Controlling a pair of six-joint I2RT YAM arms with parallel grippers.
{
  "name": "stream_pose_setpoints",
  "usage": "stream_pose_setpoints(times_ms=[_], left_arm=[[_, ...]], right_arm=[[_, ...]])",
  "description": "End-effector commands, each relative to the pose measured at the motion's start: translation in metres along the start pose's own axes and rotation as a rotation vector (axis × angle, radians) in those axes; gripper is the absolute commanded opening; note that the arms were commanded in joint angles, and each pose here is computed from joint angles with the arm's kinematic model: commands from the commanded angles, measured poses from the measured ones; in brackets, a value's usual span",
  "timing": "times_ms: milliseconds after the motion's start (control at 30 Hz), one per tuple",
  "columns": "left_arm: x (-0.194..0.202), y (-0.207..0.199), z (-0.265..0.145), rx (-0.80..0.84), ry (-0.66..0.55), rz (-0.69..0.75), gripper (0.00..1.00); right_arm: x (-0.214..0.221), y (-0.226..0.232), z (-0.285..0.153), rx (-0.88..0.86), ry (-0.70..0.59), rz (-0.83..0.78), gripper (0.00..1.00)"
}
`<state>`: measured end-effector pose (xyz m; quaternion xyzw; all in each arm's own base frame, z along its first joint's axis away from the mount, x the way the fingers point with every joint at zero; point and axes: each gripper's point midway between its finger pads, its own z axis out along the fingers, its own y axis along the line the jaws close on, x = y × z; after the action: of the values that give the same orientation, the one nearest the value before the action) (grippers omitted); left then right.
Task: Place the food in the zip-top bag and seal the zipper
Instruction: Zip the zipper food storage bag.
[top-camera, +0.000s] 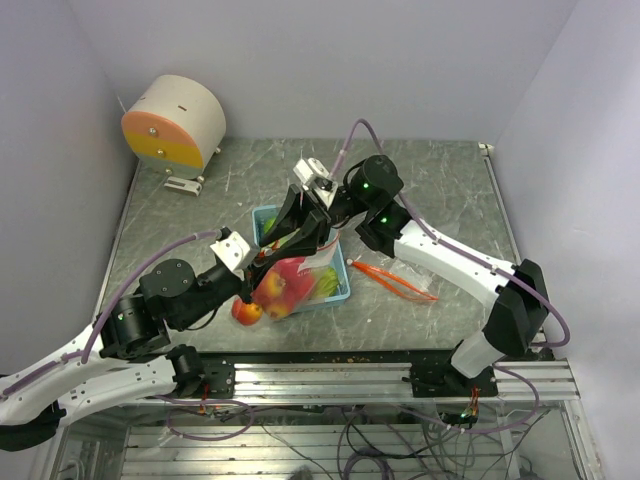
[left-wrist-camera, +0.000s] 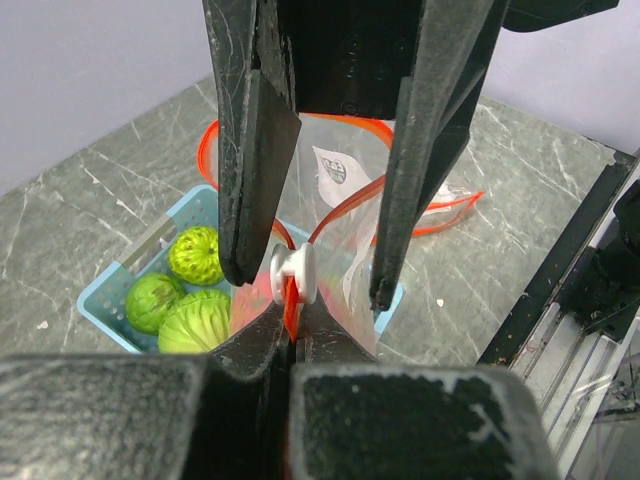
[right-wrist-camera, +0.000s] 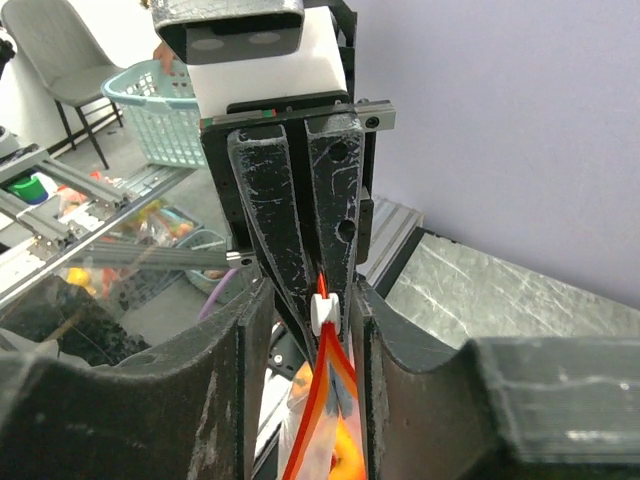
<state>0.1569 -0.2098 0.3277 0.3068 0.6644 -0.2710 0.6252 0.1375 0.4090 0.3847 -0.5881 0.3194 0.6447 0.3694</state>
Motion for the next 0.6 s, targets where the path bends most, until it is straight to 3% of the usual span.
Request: stream_pose_setpoints(times_ms=[0, 233, 433, 567], left_arm=[[-0.016, 0.001, -0.003, 0.002, -0.035, -0.004, 0.07], [-0.016, 0.001, -0.003, 0.001, -0.035, -0.005, 0.07], [-0.018, 0.004, -0.006, -0.012, -0.044, -0.011, 0.07], [-0.027, 0.009, -0.016, -0.027, -0.064, -0.023, 0.07]], right_arm=[[-0.004, -0.002, 0.002, 0.0, 0.0, -0.012, 0.35], [0.005, -0.011, 0.002, 0.035, 0.017, 0.013, 0.27], [0.009, -0.014, 0.001, 0.055, 0.025, 0.022, 0.02], [0.015, -0.021, -0.005, 0.107, 0.064, 0.004, 0.0]])
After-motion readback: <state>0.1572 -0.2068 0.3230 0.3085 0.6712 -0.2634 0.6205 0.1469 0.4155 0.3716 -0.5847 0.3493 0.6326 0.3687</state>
